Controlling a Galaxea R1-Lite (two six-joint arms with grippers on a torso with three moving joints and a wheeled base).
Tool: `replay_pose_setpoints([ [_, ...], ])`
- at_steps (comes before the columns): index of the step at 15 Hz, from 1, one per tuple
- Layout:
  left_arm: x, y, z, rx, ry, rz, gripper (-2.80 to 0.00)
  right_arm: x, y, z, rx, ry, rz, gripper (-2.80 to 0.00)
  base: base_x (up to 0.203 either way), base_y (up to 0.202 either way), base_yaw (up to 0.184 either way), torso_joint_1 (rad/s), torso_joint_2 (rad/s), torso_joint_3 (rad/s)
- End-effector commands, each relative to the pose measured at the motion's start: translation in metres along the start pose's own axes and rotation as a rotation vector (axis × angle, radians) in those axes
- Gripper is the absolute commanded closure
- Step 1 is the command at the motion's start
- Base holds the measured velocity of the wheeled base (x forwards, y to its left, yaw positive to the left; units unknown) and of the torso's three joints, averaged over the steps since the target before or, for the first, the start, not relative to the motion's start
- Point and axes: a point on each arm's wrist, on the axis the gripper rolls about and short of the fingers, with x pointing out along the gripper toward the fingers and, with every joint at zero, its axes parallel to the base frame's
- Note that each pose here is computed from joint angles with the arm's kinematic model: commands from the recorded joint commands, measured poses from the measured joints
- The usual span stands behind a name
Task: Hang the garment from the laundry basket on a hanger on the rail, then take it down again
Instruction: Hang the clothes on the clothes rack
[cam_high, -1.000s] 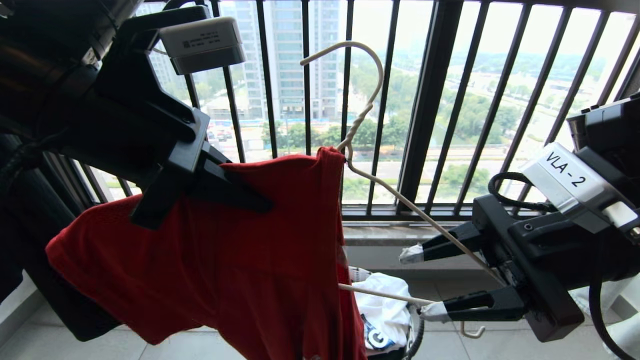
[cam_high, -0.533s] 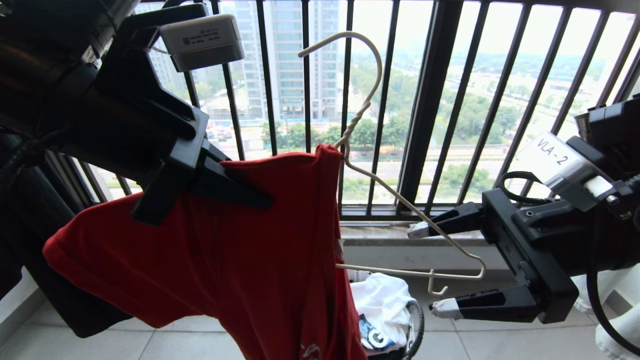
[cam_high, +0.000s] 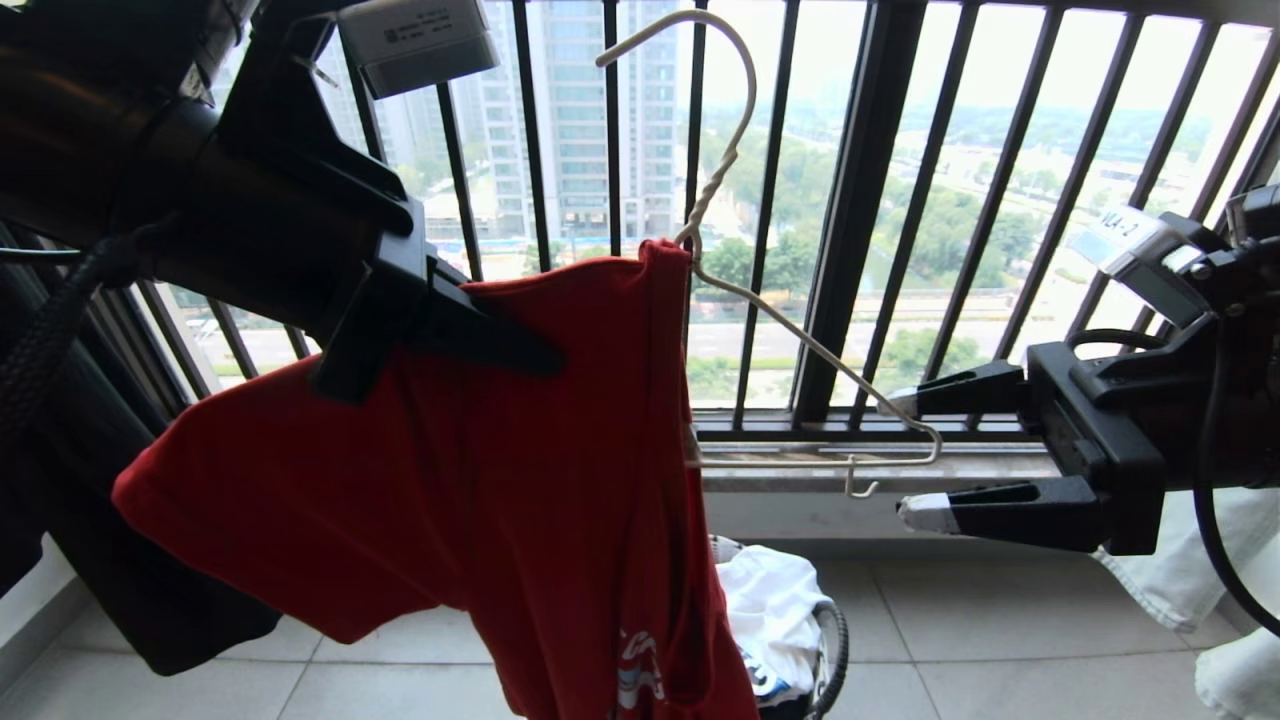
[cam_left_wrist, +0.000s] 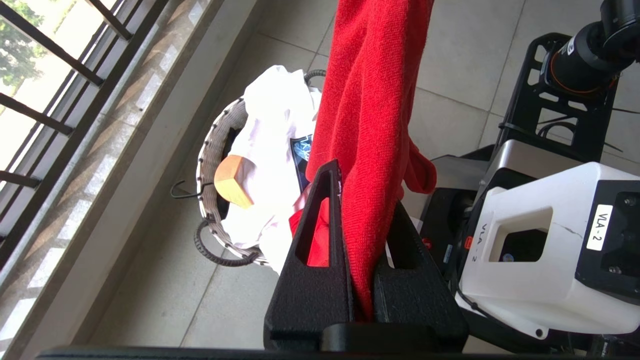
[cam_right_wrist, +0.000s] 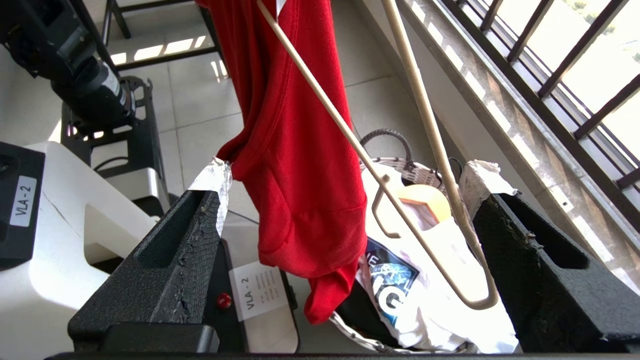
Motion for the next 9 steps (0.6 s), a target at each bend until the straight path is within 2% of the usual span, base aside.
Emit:
replay_pose_setpoints([
  [1,-0.001,0.001,0.000,-0.007,-0.008,0.007,0.00,-0.017,0.007,0.009,0.106,-0.040,-0.050,0.00,0.000,0.000,0.000,0.000,0.00,0.000],
  [3,-0.003,0.002,0.000,-0.015,-0.012,0.015,0.00,-0.028,0.020,0.013,0.238,-0.053,-0.095,0.00,0.000,0.000,0.000,0.000,0.00,0.000],
  [5,-0.004,0.002,0.000,-0.017,-0.013,0.015,0.00,-0.029,0.027,0.004,0.357,-0.035,-0.095,0.00,0.000,0.000,0.000,0.000,0.00,0.000],
  [7,-0.005,0.002,0.002,-0.007,-0.027,0.022,0.00,-0.021,0.031,-0.006,0.405,-0.001,-0.060,0.00,0.000,0.000,0.000,0.000,0.00,0.000],
  [9,-0.009,0.001,0.004,0.000,-0.050,0.036,0.00,-0.005,0.039,-0.012,0.445,0.041,0.021,0.00,0.000,0.000,0.000,0.000,0.00,0.000],
])
